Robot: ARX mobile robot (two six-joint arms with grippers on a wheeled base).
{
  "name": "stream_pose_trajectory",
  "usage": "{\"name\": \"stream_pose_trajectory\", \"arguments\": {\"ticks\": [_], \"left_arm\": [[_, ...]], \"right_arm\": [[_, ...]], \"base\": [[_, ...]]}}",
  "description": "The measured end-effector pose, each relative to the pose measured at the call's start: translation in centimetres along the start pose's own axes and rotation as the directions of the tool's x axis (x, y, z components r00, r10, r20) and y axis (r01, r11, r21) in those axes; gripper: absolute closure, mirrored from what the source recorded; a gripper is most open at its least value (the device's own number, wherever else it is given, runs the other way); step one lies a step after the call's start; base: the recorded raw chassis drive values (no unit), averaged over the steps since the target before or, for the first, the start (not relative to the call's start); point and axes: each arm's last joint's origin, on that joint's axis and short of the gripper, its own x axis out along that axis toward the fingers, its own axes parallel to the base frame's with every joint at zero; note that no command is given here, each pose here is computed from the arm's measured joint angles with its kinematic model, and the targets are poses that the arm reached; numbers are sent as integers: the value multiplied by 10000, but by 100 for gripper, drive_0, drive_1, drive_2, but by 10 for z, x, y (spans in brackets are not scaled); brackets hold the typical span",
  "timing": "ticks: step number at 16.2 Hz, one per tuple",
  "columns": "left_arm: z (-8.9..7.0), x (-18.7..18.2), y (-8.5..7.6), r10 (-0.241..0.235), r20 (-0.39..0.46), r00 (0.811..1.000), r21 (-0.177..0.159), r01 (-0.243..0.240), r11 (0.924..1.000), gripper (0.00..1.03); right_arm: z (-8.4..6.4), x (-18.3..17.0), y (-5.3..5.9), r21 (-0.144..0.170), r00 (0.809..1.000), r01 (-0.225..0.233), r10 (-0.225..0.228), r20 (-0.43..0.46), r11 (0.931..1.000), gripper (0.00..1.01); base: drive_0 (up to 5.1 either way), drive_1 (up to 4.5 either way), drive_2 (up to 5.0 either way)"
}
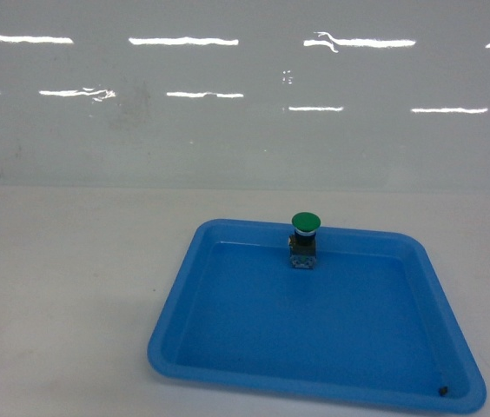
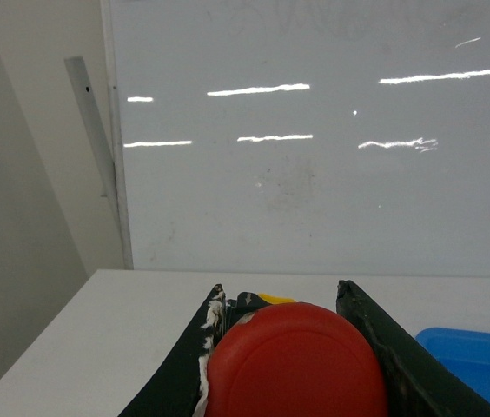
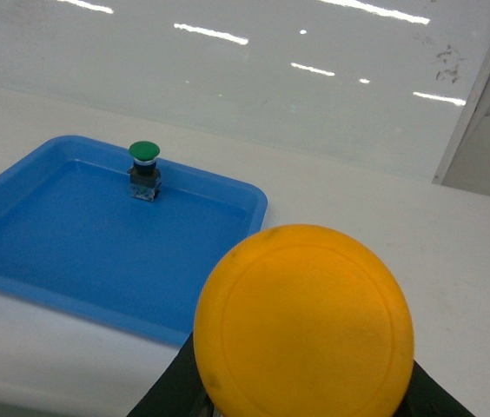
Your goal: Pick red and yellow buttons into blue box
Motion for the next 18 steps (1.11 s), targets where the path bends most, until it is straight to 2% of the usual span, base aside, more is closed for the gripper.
{"name": "stream_pose_trajectory", "arguments": {"ticks": [2,7,12,18], "left_arm": [[0,0,0,0,-3,10000,6,0,10000,71],[1,0,1,96,34,9999,-19,-96,10000,71],[1,0,1,77,39,10000,-22,-77,10000,71],[1,0,1,56,61,10000,-33,-56,10000,71]], "right_arm": [[0,0,0,-2,10000,-1,1,-7,10000,77],[0,0,0,-3,10000,-1,1,-11,10000,77],[0,0,0,1,10000,-3,3,4,10000,77],[0,0,0,2,10000,1,-1,7,10000,77]], "base": [[2,-385,389],[419,-437,32],[487,-355,-100],[497,-247,-247]]}}
